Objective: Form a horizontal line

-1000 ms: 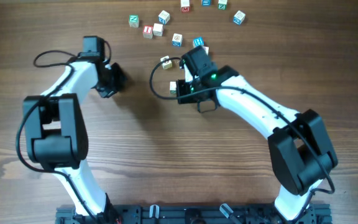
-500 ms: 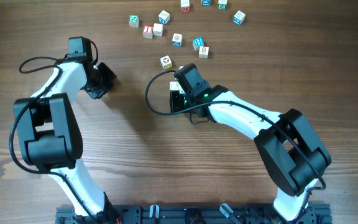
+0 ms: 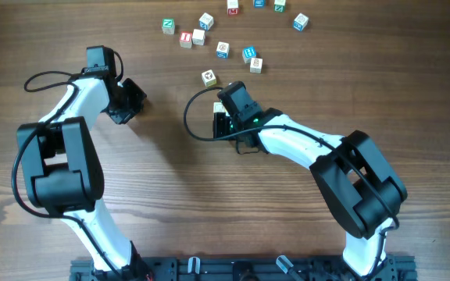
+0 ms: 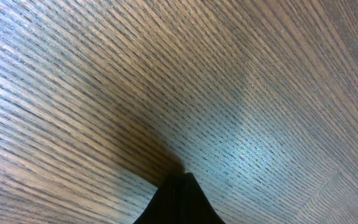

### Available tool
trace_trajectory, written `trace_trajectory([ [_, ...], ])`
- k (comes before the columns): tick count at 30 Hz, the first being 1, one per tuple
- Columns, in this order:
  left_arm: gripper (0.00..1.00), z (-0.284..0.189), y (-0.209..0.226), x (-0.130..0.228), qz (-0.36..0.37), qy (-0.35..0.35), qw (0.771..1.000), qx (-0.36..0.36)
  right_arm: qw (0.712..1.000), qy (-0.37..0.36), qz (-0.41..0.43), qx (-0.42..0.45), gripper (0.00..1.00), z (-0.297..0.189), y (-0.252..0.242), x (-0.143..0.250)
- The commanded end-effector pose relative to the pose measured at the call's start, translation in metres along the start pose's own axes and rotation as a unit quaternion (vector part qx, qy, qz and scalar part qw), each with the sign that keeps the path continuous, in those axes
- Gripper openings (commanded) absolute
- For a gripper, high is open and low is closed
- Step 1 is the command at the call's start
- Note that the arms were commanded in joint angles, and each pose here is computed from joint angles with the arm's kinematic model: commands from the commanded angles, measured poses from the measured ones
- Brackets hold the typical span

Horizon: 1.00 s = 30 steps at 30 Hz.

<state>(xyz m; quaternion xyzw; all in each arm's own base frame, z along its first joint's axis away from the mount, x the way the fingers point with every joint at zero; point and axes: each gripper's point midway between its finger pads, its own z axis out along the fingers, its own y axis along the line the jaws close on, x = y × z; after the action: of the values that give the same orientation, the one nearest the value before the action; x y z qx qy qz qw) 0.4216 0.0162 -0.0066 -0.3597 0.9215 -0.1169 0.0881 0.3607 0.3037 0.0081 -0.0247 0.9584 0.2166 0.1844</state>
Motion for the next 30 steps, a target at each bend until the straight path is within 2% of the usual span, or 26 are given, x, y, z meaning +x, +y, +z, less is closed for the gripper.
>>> trace_trajectory([
  [1, 0.04, 0.037, 0.064, 0.025, -0.02, 0.031, 0.992, -0.117, 1.0, -0.005, 0.01, 0.013, 0.05, 0.012, -0.008, 0.001],
  [30, 0.04, 0.037, 0.064, 0.025, -0.02, 0.031, 0.992, -0.117, 0.999, -0.048, 0.005, 0.025, 0.05, 0.012, -0.01, -0.016],
])
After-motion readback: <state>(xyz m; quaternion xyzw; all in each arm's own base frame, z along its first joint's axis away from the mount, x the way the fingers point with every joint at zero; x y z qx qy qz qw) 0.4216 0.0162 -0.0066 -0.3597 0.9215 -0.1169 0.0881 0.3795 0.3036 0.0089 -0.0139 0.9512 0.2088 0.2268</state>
